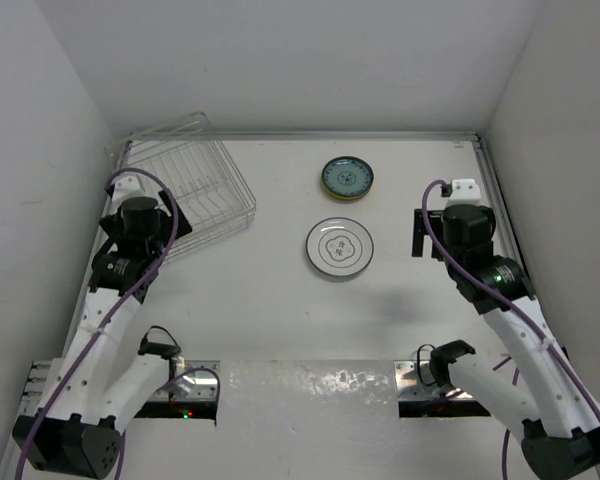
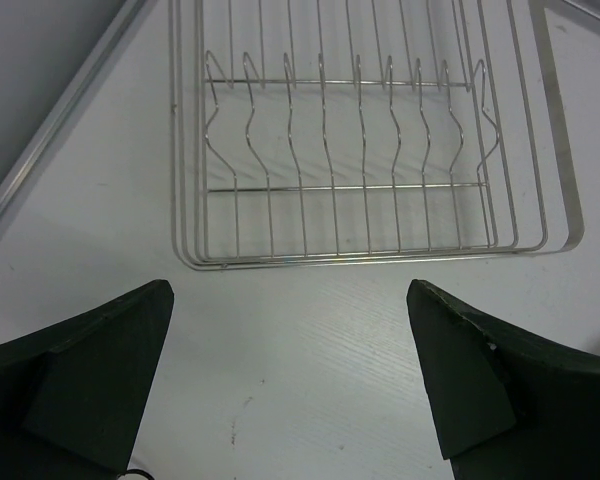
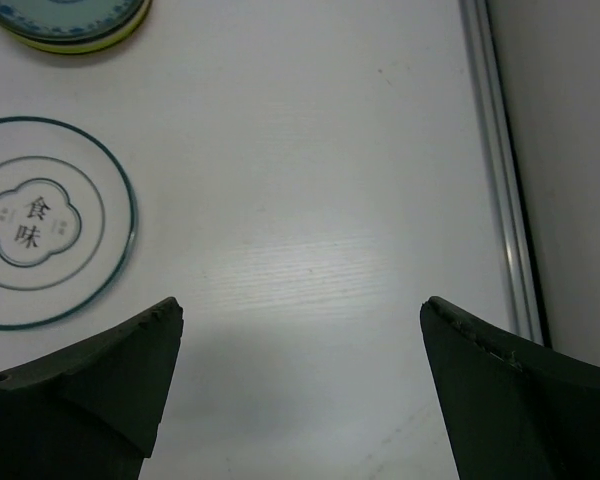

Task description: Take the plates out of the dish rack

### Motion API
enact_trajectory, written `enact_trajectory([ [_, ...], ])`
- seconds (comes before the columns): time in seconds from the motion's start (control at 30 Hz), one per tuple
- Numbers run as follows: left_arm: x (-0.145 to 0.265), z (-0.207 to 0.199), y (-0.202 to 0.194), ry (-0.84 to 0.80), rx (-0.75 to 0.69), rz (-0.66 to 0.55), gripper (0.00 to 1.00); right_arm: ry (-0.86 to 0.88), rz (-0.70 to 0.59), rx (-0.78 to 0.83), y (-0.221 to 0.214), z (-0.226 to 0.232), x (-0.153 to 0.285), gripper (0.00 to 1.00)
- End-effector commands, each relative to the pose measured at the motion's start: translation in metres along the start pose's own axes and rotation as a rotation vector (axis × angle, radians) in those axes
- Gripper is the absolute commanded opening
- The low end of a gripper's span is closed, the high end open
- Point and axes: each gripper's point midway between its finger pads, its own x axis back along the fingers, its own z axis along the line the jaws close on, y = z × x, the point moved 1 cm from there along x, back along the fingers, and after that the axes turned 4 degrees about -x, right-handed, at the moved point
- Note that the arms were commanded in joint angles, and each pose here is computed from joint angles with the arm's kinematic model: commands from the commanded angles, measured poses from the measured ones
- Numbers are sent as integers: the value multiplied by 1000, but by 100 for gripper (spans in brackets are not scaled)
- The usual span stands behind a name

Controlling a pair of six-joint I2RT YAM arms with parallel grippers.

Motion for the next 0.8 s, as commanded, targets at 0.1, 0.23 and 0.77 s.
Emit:
enact_trajectory([
  [0.1, 21, 14, 15, 16, 61, -98, 100, -40, -48, 14, -5, -28, 38, 99],
  [0.23, 31, 17, 19, -4, 91, -152, 100, 19, -96, -10, -13, -28, 51, 99],
  [0.77, 33, 5, 15, -85, 96, -148, 100, 42, -108, -16, -23, -27, 53, 99],
])
